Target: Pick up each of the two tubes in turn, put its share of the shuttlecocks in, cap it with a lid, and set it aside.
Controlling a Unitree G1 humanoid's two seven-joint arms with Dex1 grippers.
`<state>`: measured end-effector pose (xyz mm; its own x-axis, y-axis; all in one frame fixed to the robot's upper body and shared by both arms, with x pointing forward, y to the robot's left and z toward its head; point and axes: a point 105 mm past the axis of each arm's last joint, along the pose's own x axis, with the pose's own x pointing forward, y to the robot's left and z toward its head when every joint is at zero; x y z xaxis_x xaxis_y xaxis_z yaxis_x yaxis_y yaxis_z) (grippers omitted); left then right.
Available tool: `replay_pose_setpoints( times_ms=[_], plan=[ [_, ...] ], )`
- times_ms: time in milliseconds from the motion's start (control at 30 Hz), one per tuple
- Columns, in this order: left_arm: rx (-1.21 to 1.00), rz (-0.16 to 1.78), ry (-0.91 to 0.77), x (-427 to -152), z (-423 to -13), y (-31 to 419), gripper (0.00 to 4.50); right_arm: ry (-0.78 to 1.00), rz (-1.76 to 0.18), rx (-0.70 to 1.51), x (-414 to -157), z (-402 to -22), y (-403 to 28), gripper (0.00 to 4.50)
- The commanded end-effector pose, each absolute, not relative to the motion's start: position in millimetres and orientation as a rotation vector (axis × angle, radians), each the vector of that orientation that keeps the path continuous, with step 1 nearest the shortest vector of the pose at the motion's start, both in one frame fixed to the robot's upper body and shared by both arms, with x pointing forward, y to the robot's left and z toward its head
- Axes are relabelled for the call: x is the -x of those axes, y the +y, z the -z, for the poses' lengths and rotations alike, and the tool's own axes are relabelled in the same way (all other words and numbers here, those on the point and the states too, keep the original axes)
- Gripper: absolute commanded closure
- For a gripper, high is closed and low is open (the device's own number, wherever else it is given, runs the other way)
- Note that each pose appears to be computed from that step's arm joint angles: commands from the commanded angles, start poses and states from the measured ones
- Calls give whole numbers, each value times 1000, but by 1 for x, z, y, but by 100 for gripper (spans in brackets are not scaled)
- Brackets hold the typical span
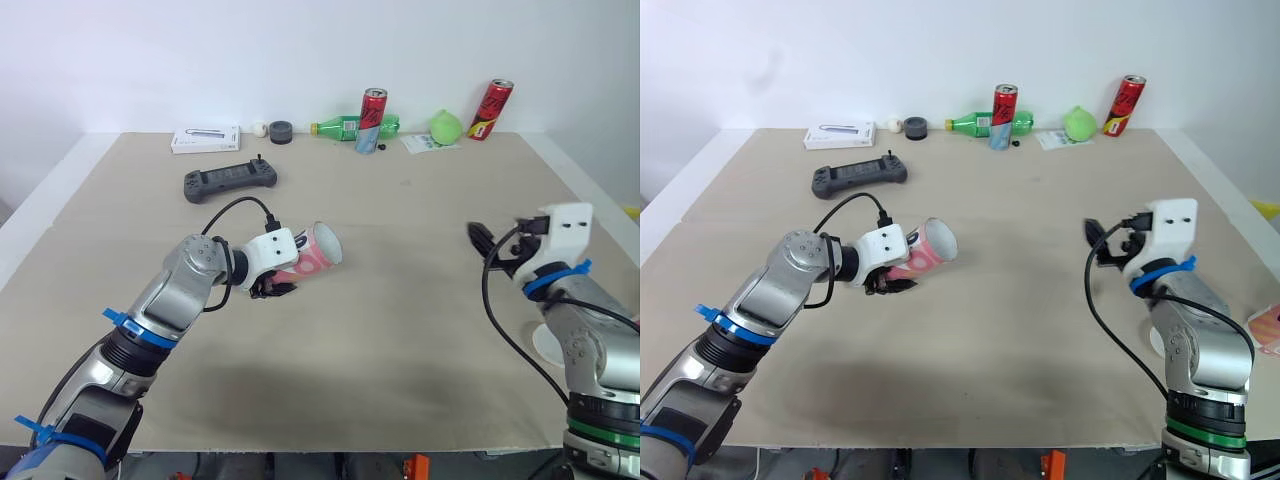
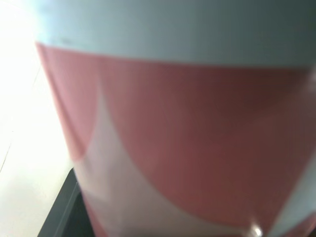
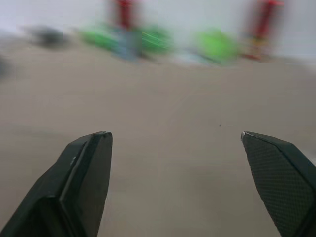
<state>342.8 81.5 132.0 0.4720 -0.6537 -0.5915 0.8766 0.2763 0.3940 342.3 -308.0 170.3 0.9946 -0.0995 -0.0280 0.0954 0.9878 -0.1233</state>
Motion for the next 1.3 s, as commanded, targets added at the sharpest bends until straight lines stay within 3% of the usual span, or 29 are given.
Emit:
replay_pose_setpoints(
  times_ms=[33, 233, 667, 767, 867, 900, 967, 1000, 1233, 1300],
  plan=[
    [-731, 1120, 384, -334, -118, 73, 199, 36, 324, 171, -343, -171, -358, 4],
    [-735, 1124, 383, -334, -118, 73, 199, 73, 373, 165, -364, -157, -378, 4],
    [-739, 1109, 391, -332, -121, 78, 199, 110, 372, 81, -406, -147, -369, 4],
    [-741, 1107, 390, -332, -122, 78, 199, 99, 375, 67, -410, -150, -371, 88],
    [-742, 1106, 389, -332, -123, 78, 199, 97, 376, 53, -413, -151, -370, 236],
    [-743, 1106, 389, -332, -123, 78, 199, 97, 376, 51, -413, -152, -371, 268],
    [-744, 1108, 389, -332, -122, 78, 199, 96, 378, 49, -413, -152, -371, 397],
    [-744, 1109, 389, -331, -122, 77, 199, 97, 378, 50, -413, -152, -371, 430],
    [-740, 1110, 387, -330, -122, 76, 199, 19, 311, 54, -409, -164, -370, 443],
    [-739, 1103, 392, -330, -122, 79, 199, -76, 100, 110, -407, -186, -342, 443]
  ],
)
